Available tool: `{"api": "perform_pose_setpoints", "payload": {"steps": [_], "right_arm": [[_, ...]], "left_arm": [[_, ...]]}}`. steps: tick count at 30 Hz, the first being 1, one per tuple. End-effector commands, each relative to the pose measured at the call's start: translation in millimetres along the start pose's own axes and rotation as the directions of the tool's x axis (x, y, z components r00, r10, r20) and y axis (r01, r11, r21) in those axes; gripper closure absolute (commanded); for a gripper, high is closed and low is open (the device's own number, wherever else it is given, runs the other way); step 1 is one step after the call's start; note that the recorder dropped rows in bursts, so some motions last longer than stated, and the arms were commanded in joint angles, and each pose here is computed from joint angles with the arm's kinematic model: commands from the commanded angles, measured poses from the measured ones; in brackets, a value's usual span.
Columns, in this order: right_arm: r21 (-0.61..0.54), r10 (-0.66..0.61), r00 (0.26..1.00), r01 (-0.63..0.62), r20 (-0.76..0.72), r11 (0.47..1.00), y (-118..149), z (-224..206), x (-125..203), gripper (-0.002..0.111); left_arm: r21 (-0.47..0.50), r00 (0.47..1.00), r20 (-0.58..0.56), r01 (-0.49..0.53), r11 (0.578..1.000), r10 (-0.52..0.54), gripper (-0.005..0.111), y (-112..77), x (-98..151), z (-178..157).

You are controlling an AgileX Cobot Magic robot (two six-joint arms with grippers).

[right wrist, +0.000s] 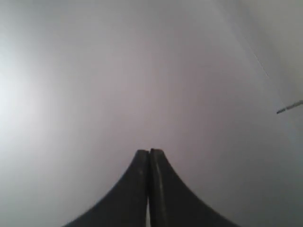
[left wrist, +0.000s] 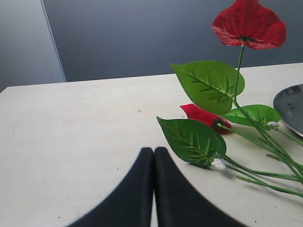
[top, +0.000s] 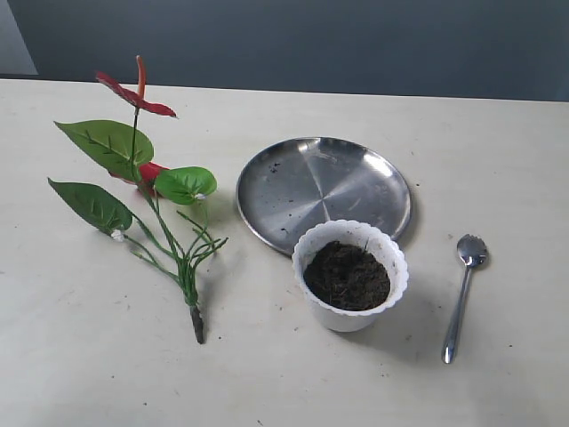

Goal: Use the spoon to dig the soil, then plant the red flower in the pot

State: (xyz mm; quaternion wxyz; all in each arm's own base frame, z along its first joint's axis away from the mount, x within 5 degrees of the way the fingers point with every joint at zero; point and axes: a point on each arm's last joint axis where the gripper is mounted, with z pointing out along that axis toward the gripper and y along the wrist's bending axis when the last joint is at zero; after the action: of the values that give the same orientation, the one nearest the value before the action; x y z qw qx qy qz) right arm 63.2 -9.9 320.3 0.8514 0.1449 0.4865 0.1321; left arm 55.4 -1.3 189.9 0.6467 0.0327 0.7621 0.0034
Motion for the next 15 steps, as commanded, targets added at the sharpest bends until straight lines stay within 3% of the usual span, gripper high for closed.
{"api": "perform_pose_setpoints", "payload": {"steps": [1, 2, 3, 4, 5, 6, 8, 9, 11, 13, 15], "right_arm": [[-0.074, -0.389, 0.859, 0.387, -0.332, 0.919, 17.0, 69.7, -9.8, 0.109], [-0.069, -0.409, 0.742, 0.443, -0.532, 0.894, 12.8, 95.5, -4.0, 0.109], [-0.06, -0.388, 0.671, 0.456, -0.632, 0.888, 9.6, 109.0, 0.9, 0.109], [-0.039, -0.311, 0.51, 0.474, -0.802, 0.879, 2.3, 133.5, 13.1, 0.109], [-0.025, -0.249, 0.405, 0.484, -0.88, 0.875, -2.8, 142.2, 22.0, 0.109], [0.014, -0.098, 0.209, 0.479, -0.973, 0.878, -11.7, 152.9, 44.3, 0.109], [0.042, 0.068, -0.043, 0.454, -0.997, 0.89, -24.7, 159.0, 87.5, 0.109], [0.036, 0.098, -0.132, 0.409, -0.986, 0.912, -31.1, 159.3, 117.6, 0.109], [0.072, 0.145, -0.227, 0.299, -0.963, 0.952, -31.9, 152.5, 162.5, 0.109], [0.06, 0.147, -0.319, 0.267, -0.936, 0.962, -30.1, 141.0, 202.0, 0.109], [0.025, 0.114, -0.338, 0.256, -0.934, 0.966, -24.3, 136.4, 232.0, 0.109]], "left_arm": [[-0.006, 1.0, 0.013, 0.005, 1.0, -0.005, 0.106, 0.3, -1.6, -0.3], [-0.006, 1.0, 0.013, 0.005, 1.0, -0.005, 0.106, 0.3, -1.6, -0.3], [-0.006, 1.0, 0.013, 0.005, 1.0, -0.005, 0.106, 0.3, -1.6, -0.3], [-0.006, 1.0, 0.013, 0.005, 1.0, -0.005, 0.106, 0.3, -1.6, -0.3], [-0.006, 1.0, 0.013, 0.005, 1.0, -0.005, 0.106, 0.3, -1.6, -0.3], [-0.006, 1.0, 0.013, 0.005, 1.0, -0.005, 0.106, 0.3, -1.6, -0.3], [-0.006, 1.0, 0.013, 0.005, 1.0, -0.005, 0.106, 0.3, -1.6, -0.3], [-0.006, 1.0, 0.013, 0.007, 1.0, -0.007, 0.106, 0.3, -1.6, -0.3], [-0.006, 1.0, 0.013, 0.007, 1.0, -0.007, 0.106, 0.3, -1.6, -0.3], [-0.006, 1.0, 0.013, 0.007, 1.0, -0.007, 0.106, 0.3, -1.6, -0.3], [-0.006, 1.0, 0.013, 0.005, 1.0, -0.005, 0.106, 0.3, -1.6, -0.3]]}}
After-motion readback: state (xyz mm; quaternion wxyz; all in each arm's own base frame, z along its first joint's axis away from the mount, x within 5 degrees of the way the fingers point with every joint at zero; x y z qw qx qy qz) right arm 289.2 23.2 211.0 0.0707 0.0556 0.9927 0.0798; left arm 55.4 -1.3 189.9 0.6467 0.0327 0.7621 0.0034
